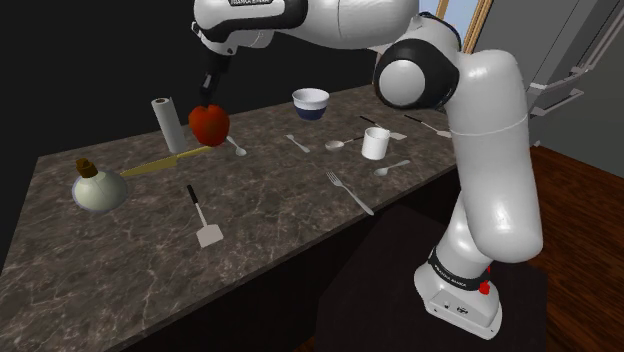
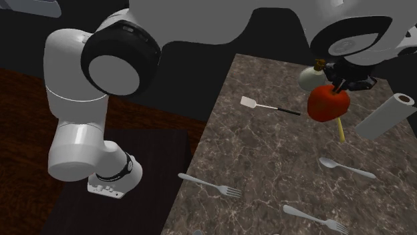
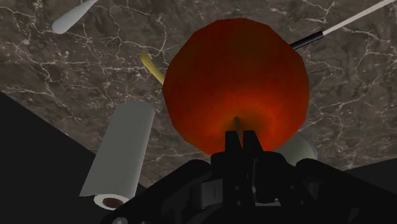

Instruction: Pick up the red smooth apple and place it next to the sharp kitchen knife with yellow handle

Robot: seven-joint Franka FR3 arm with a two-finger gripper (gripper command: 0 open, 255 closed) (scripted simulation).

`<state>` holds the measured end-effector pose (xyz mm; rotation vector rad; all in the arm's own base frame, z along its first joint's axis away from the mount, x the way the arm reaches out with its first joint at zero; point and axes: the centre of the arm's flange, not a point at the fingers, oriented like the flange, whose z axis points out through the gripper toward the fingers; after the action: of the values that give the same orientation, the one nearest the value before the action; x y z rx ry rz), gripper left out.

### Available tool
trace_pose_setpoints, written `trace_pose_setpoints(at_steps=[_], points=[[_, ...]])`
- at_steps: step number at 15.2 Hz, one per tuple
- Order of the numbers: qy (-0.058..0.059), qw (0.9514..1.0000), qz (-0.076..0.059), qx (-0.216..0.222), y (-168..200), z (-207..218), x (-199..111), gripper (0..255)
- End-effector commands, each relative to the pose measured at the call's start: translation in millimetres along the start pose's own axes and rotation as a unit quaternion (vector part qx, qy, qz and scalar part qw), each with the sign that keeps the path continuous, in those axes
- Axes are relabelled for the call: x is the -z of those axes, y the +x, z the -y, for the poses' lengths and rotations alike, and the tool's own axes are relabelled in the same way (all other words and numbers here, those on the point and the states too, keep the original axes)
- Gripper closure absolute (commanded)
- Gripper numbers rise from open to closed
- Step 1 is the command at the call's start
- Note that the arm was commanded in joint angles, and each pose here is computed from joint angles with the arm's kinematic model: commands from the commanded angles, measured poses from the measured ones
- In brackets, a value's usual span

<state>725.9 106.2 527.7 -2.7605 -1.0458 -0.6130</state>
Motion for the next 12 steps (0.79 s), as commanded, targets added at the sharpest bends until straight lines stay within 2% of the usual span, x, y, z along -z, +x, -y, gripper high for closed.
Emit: trace_pose_setpoints(at_steps=[1, 3, 12], points=[[0.0, 1.0, -0.001, 0.001, 15, -17, -14, 255], [0.0, 1.0, -0.001, 0.001, 29, -33, -27, 255], [0.0, 1.0, -0.001, 0.001, 9, -32, -70, 255]])
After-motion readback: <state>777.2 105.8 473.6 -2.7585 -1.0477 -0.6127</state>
